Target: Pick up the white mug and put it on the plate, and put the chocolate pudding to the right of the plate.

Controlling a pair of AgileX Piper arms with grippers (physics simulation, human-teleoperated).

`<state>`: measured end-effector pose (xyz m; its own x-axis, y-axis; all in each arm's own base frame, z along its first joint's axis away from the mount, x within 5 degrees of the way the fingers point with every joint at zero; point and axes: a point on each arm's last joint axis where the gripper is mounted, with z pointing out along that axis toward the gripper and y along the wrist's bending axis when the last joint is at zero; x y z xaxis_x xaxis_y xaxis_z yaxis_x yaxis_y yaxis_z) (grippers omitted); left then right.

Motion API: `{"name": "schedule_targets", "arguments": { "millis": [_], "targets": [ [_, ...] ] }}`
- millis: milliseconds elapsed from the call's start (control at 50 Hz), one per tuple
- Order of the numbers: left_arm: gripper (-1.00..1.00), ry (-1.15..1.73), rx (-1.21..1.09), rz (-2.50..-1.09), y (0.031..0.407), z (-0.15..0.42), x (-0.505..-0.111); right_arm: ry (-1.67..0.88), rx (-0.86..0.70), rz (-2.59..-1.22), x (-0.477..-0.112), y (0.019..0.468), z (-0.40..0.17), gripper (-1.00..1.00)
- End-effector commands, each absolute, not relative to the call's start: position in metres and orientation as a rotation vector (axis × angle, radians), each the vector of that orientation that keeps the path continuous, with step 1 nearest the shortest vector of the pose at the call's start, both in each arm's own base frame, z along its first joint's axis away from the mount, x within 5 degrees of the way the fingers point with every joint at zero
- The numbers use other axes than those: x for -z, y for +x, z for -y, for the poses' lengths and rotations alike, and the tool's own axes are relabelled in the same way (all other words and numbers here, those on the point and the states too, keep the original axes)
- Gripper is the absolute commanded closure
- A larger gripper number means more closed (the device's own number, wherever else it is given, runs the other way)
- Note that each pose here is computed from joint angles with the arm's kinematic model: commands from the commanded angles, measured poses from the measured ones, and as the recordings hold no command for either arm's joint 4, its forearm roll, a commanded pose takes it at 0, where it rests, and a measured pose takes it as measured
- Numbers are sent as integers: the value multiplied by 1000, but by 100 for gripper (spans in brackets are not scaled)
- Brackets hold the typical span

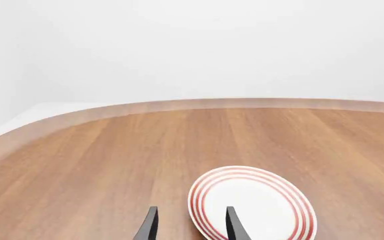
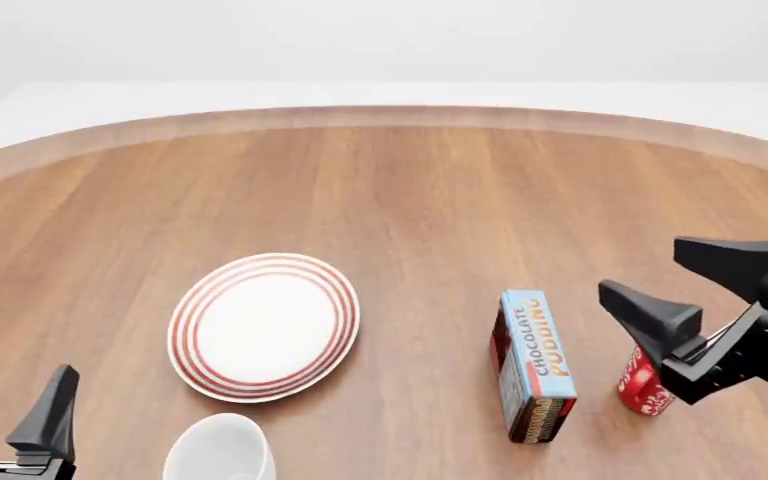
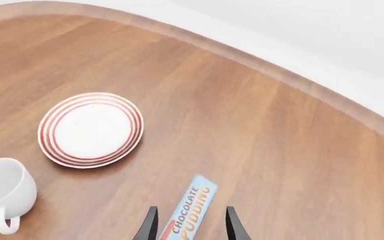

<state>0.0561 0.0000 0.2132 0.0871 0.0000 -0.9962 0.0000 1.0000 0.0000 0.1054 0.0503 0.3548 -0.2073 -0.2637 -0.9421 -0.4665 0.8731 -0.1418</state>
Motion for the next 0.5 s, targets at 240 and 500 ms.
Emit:
{"name": "schedule_targets", "arguments": {
  "millis": [240, 500],
  "targets": [
    [-100, 0, 0, -1484, 56, 0, -213, -519, -226, -1957, -351, 118, -55, -100],
    [-100, 0, 0, -1484, 56, 0, -213, -467, -252, -2063, -353, 129, -60, -100]
  ]
}}
